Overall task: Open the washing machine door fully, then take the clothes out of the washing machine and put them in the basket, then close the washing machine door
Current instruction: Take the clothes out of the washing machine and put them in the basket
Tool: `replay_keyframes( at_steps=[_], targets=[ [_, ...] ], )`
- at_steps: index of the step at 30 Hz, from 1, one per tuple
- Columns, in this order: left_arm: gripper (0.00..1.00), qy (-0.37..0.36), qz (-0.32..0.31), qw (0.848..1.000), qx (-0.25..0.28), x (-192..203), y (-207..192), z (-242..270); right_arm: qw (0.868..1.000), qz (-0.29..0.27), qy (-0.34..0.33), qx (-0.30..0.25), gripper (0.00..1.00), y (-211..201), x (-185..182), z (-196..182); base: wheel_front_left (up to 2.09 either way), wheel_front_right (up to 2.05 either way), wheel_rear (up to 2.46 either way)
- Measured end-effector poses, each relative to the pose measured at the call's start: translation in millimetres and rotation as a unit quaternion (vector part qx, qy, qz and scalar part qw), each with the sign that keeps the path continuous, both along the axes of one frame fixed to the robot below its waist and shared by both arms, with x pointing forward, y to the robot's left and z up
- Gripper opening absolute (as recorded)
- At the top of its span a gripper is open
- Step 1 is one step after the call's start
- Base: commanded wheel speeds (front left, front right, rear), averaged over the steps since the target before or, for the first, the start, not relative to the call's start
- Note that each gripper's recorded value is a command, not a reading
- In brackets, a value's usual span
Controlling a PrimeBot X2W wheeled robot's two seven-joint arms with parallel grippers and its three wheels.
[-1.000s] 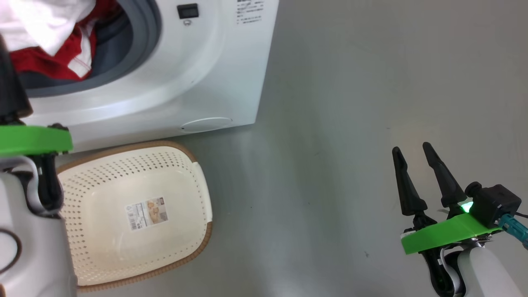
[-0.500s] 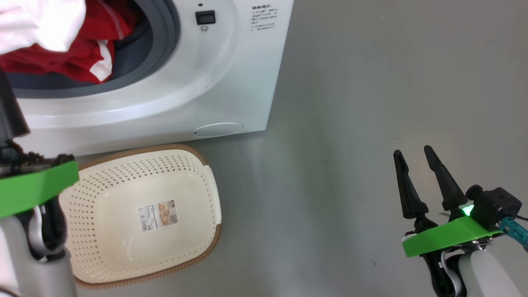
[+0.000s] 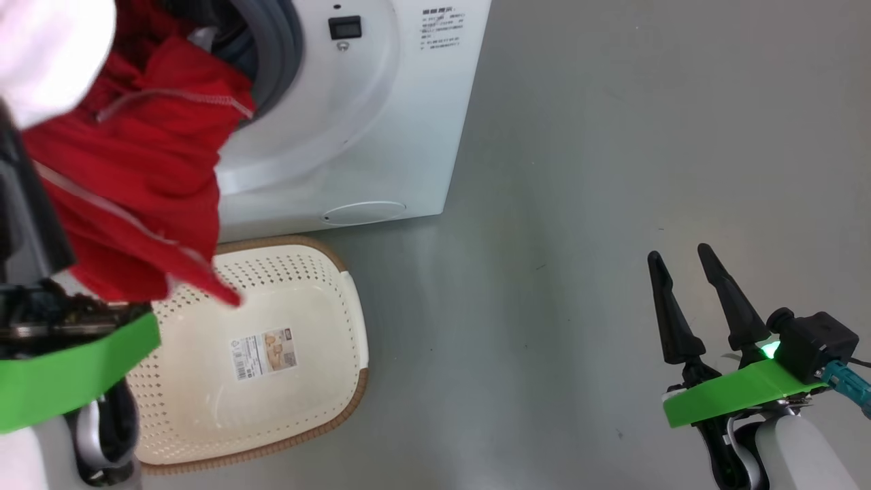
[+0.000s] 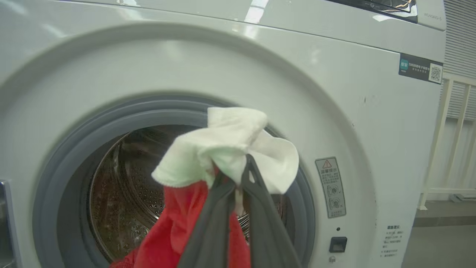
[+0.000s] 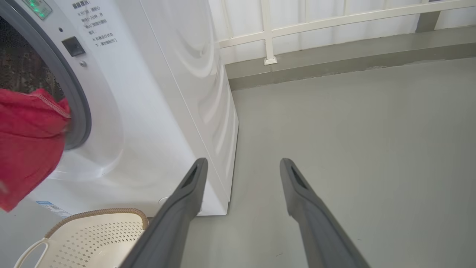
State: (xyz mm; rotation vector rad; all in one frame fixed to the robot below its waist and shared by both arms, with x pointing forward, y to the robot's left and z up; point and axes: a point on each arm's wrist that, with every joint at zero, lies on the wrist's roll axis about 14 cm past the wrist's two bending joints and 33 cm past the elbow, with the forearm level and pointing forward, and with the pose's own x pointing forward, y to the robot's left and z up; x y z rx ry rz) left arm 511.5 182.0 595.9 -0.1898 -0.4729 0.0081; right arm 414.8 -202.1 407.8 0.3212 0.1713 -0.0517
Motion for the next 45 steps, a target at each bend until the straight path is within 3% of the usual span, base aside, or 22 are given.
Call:
replay_keyframes(
  at_steps=[7, 16, 27, 45],
  targets=[
    [0.0, 0.082, -0.014, 0.996, -0.018, 3.8, -7.9, -53.5, 1.0, 0.0, 0.002, -0.001, 1.0, -0.7, -1.3, -0.8, 0.0, 0.0, 0.0],
    [0.0, 0.212, -0.033, 0.976, -0.023, 0.1, -22.3, -143.8, 1.0, 0.0, 0.017, -0.002, 1.0, -0.8, -2.0, -12.1, 0.0, 0.0, 0.0],
    [0.0, 0.38, -0.04, 0.924, -0.009, -21.7, -30.2, -263.0, 0.999, -0.001, 0.039, -0.004, 1.0, -2.5, 6.6, -32.4, 0.0, 0.0, 0.0],
    [0.0, 0.509, -0.05, 0.859, -0.018, -43.3, -42.1, -350.8, 0.998, 0.005, 0.056, -0.006, 1.0, -1.2, 20.0, -53.9, 0.0, 0.0, 0.0]
  ],
)
